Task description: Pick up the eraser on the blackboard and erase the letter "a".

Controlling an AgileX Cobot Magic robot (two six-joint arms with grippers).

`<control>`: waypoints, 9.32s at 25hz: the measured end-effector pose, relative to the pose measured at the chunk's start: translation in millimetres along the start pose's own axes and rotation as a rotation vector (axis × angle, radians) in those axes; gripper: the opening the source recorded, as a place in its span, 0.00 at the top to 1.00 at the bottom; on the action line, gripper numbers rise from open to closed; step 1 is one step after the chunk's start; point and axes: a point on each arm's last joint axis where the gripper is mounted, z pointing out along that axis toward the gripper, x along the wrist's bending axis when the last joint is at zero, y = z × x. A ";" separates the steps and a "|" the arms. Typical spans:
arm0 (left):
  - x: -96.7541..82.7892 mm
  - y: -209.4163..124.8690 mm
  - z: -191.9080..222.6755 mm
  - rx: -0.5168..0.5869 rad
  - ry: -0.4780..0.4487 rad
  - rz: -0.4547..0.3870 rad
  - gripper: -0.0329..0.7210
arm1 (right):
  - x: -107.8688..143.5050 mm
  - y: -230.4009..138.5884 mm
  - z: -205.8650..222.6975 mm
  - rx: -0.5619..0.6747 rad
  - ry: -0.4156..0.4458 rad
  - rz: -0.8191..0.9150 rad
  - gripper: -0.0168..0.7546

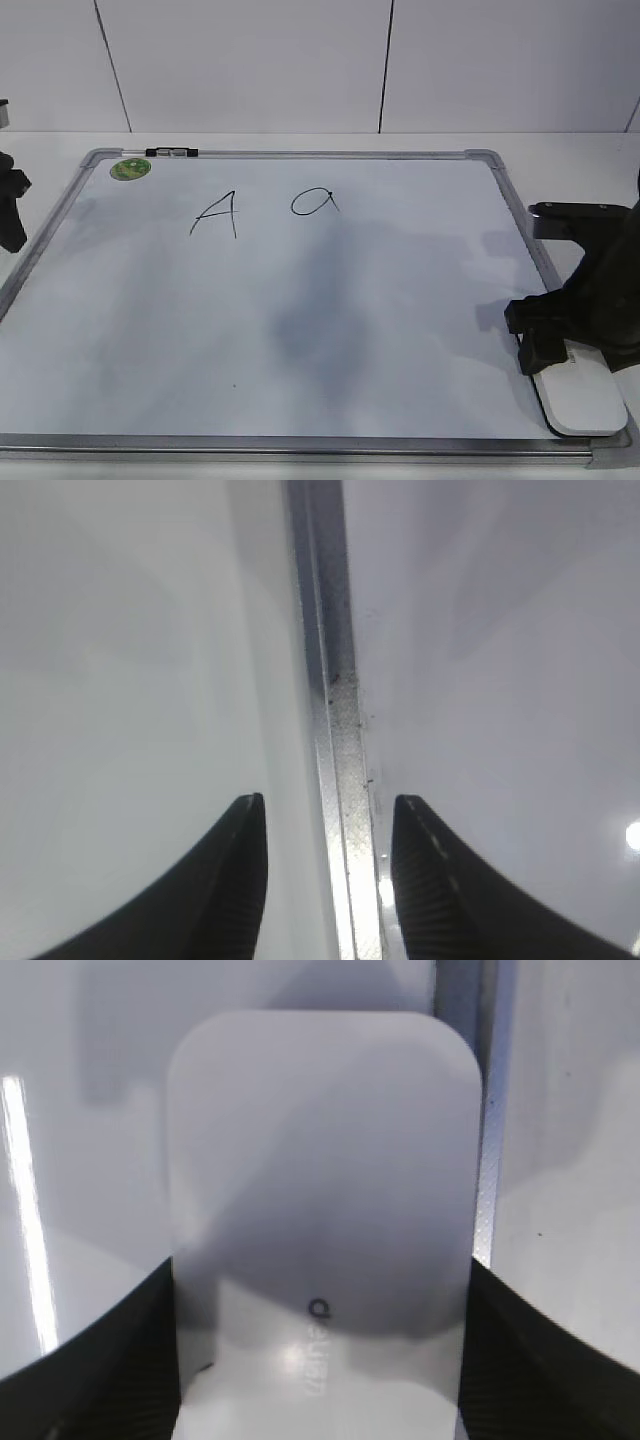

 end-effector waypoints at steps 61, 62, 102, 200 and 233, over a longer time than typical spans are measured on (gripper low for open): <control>16.2 6.8 44.0 0.036 -0.092 -0.078 0.93 | 2.3 12.5 -14.8 0.024 -0.019 -0.009 0.27; 16.1 6.8 44.0 0.035 -0.093 -0.079 0.93 | 3.0 15.6 -18.4 0.014 -0.017 -0.010 0.27; 16.2 6.3 43.6 0.043 -0.091 -0.079 0.93 | 122.6 152.6 -52.5 -0.130 0.064 -0.324 0.27; 16.2 6.2 43.6 0.044 -0.092 -0.079 0.93 | 162.7 211.5 34.3 -0.295 0.144 -0.295 0.27; 16.2 6.0 43.6 0.046 -0.091 -0.077 0.93 | 213.3 181.4 42.5 -0.288 0.094 -0.447 0.27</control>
